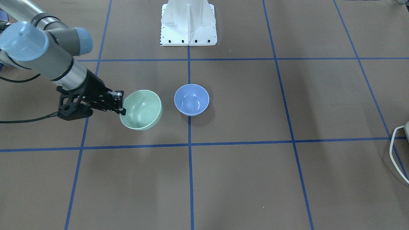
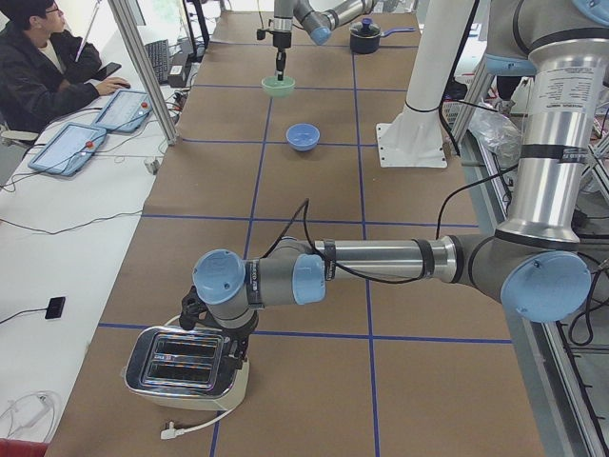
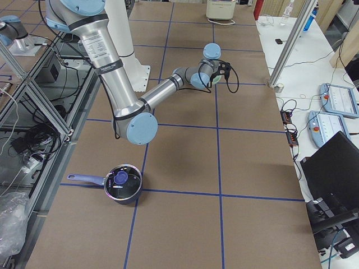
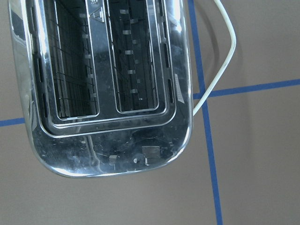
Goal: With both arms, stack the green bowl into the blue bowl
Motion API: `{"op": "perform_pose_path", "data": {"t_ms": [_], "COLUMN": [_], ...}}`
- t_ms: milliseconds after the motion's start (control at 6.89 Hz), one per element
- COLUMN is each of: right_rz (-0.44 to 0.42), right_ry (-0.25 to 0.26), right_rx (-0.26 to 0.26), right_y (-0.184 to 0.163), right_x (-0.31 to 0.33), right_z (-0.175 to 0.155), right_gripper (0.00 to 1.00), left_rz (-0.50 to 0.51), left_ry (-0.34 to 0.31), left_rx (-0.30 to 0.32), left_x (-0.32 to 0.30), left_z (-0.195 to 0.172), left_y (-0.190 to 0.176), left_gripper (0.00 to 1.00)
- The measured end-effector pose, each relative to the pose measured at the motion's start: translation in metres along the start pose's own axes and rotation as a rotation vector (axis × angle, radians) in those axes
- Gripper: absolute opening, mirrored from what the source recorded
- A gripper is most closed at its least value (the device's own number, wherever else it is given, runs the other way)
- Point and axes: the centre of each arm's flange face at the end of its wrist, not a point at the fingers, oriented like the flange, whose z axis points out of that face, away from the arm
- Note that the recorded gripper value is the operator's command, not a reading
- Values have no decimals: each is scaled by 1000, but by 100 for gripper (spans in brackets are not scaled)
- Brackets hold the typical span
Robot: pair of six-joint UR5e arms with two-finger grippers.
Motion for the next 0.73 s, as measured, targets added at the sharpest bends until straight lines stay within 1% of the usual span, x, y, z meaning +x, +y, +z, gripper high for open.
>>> {"op": "perform_pose_path", "data": {"t_ms": [145,290,435,580,725], "right_rz": [9,10,10,4,-4], "right_ry": [58,116,162,198,224], "right_rx": [9,21,34,44,47], "right_y": [32,65,91,110,119], "right_x": [-49,-86,-109,-119,-120], "right_z": [17,35,53,70,84], "right_gripper": [0,0,0,0,0], "left_rz": [-3,-3,-4,-3,-3], "left_ry": [0,0,0,0,0], "left_rx": [3,5,5,5,5], "left_x": [-1,-2,-2,-2,-2], "left_z": [2,3,3,3,3], "left_y": [2,3,4,4,4], "left_gripper": [99,99,99,99,99]}}
